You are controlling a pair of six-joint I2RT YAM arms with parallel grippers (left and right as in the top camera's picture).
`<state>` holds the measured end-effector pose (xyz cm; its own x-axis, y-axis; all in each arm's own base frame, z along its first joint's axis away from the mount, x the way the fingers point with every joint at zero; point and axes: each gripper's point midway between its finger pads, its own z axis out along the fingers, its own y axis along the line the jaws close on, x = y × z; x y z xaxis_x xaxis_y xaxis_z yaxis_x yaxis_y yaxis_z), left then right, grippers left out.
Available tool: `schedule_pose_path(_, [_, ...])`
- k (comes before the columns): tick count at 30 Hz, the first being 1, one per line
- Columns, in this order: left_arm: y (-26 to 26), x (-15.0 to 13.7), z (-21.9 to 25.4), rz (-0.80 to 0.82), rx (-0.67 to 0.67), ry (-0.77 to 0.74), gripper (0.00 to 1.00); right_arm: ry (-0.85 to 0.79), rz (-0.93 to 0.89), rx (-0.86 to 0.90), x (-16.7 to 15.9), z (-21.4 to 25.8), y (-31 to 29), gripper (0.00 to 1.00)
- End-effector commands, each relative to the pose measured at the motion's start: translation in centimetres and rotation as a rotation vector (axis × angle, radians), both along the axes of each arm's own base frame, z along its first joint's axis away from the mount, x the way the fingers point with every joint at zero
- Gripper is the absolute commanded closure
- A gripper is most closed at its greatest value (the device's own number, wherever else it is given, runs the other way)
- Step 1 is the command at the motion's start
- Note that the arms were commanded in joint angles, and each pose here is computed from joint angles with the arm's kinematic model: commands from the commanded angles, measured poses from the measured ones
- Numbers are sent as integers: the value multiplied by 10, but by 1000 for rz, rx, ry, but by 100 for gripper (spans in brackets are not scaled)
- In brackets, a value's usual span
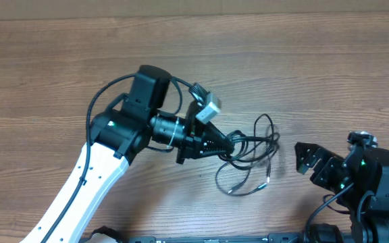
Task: Untangle cables
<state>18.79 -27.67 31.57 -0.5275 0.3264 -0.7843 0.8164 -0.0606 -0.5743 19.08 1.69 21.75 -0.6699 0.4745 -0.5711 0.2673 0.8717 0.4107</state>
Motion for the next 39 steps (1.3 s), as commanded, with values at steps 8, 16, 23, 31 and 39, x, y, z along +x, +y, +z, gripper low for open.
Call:
schedule_pose_path(8, [2, 6, 3, 64, 40, -8, 96, -16, -19, -16, 3, 3, -4, 0])
schedule_pose_path(16, [2, 16, -11, 81, 90, -200, 96, -239, 640, 9, -10, 31, 76, 0])
schedule_pose_path(23, [-13, -21, -19, -131, 40, -451, 96, -379, 919, 32, -32, 46, 106, 0])
schedule_pose_path(31, [-27, -57, -15, -288, -48, -540, 96, -494, 1104, 35, -52, 55, 122, 0])
schedule_pose_path(39, [-33, -84, -6, -396, -151, -579, 96, -501, 1122, 42, -55, 55, 124, 0])
